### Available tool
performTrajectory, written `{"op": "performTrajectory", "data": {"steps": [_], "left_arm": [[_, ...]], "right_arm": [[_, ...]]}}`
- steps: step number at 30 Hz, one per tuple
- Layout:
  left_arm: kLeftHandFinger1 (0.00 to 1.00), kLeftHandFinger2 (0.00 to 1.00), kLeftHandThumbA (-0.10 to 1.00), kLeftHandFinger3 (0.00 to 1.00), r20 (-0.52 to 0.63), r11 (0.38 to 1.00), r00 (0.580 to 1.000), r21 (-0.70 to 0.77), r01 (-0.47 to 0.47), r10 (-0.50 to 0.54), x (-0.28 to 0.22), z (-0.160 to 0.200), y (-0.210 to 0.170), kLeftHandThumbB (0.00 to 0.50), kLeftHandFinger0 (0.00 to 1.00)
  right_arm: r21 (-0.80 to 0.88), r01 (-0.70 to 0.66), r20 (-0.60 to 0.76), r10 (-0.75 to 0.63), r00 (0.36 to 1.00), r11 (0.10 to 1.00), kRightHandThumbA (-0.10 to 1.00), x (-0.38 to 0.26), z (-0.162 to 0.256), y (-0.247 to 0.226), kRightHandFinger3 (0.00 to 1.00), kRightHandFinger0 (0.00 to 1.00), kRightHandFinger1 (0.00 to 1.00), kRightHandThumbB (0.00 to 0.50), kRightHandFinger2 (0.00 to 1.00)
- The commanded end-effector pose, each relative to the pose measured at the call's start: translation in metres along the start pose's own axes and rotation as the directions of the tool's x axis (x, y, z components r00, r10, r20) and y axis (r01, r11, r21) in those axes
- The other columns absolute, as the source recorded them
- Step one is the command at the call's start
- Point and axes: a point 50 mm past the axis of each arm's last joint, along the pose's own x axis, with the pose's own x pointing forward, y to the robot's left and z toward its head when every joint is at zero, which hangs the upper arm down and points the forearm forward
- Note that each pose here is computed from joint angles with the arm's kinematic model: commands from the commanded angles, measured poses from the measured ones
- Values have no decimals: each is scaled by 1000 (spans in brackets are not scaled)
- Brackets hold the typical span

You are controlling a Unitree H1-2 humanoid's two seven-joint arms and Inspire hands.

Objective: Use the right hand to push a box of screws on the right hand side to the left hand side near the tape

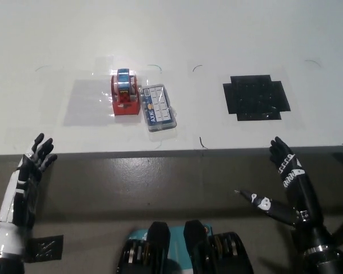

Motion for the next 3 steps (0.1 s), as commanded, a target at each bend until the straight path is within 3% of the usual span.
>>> {"op": "performTrajectory", "data": {"steps": [1,3], "left_arm": [[1000,1000,1000,1000,43,998,999,62,17,-20,4,5,5,47,1000],[1000,1000,1000,1000,42,998,999,64,19,-22,5,4,5,46,1000]], "right_arm": [[65,21,43,-24,999,998,969,12,11,-6,1000,1000,1000,159,1000],[71,24,42,-27,999,997,966,12,10,-7,1000,1000,1000,168,1000]]}}
